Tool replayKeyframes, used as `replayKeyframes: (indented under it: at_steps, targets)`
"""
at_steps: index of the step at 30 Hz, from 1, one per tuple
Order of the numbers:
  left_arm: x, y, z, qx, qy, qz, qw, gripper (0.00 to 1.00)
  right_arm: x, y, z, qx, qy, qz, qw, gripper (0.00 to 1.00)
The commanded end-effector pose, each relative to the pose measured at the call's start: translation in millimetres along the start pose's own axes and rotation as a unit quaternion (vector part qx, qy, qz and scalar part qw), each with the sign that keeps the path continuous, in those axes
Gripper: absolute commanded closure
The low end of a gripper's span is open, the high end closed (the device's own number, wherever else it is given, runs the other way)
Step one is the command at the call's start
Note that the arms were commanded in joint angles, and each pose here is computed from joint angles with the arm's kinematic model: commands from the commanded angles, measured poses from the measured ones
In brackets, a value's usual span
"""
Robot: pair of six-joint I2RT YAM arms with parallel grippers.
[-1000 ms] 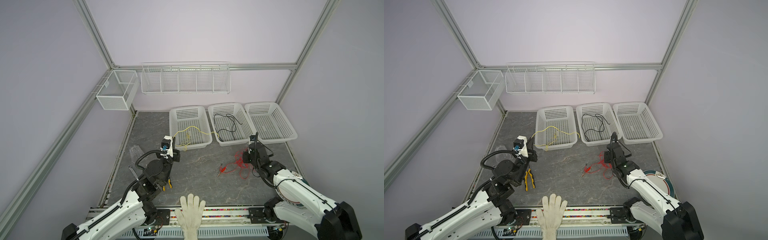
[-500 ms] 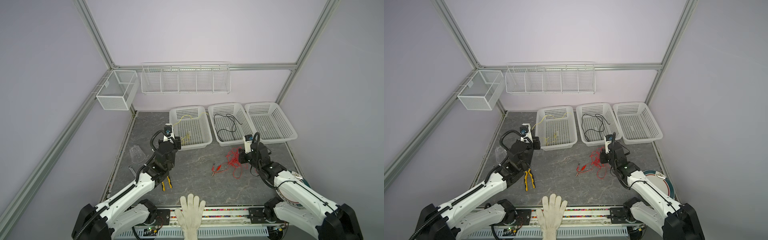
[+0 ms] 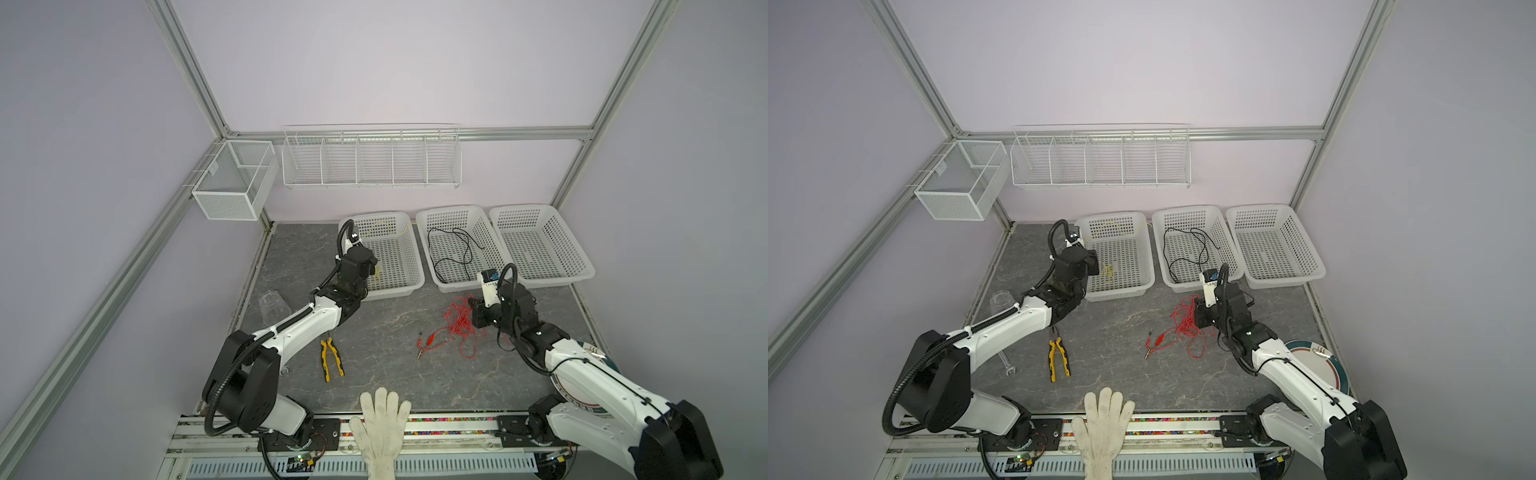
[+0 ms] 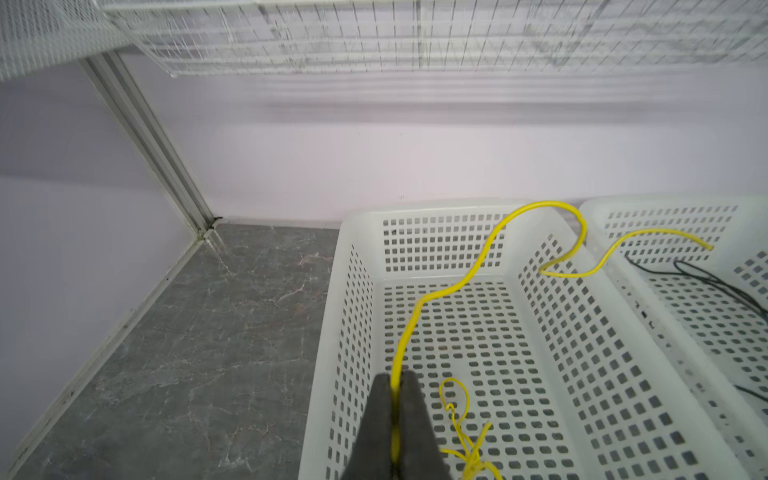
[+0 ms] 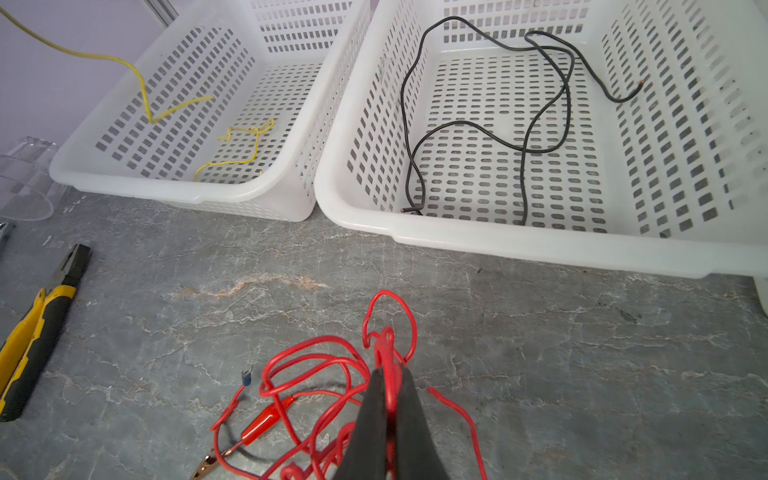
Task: Untangle the cables
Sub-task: 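Lower the yellow wire into the basket nearest the left gripper and release, then move the left gripper back to the red tangle held by the right gripper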
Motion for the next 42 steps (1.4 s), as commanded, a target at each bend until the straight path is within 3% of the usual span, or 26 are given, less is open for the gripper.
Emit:
replayKeyframes:
  at_steps: [1,8,9,14,17,24,28,34,39,42]
  targets:
    - [-9.2,-10.3,-2.5,0.024,0.012,0.023,0.999,1.0,-0.7,8.7,8.1,0.014,0.025,-0.014,0.999,0.93]
    - [-16.3,-25.0,-10.6,0.018,-0.01,0.049,0.999,1.0,-7.6,12.6,13.2,0.014,0.038,-0.014,0.999,0.93]
    - [-15.8,-25.5,-10.8,0.018,-0.013,0.048,0.999,0.97,-8.6,12.7,14.0,0.014,0.04,-0.014,0.999,0.93]
    - [-14.6,-26.3,-15.1,0.01,-0.044,0.046,0.998,0.57,-12.8,15.4,18.4,0.019,0.045,-0.011,0.999,0.94]
    - [-12.7,-23.9,-15.8,0.002,-0.055,0.042,0.998,0.47,-12.2,17.6,19.7,0.02,0.046,-0.016,0.999,0.94]
    - [2.6,-11.6,-20.7,-0.03,-0.117,0.013,0.993,0.45,-9.6,22.2,20.7,0.017,0.039,-0.029,0.999,0.94]
    - [26.6,-4.3,-28.3,-0.061,-0.161,-0.032,0.984,0.45,-4.9,26.1,23.5,0.015,0.05,-0.041,0.998,0.94]
    - [69.9,-9.6,-52.9,-0.137,-0.247,-0.077,0.956,0.45,8.7,38.1,31.3,0.013,0.076,-0.066,0.995,0.94]
    - [94.3,-24.4,-65.4,-0.143,-0.314,-0.094,0.934,0.45,11.2,48.4,30.2,-0.012,0.041,-0.053,0.998,0.94]
    - [104.0,-32.2,-72.2,-0.138,-0.351,-0.101,0.921,0.45,7.3,49.8,34.8,-0.008,0.054,-0.031,0.998,0.94]
Point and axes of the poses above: each gripper's point midway between its finger pads, its own x axis back along the fingers, its own z axis along the line the jaws close on, y = z × x, the point moved 9 cm from there along x, back along the fingers, and after that the axes turned 8 degrees about -x, right-handed, at the moved point
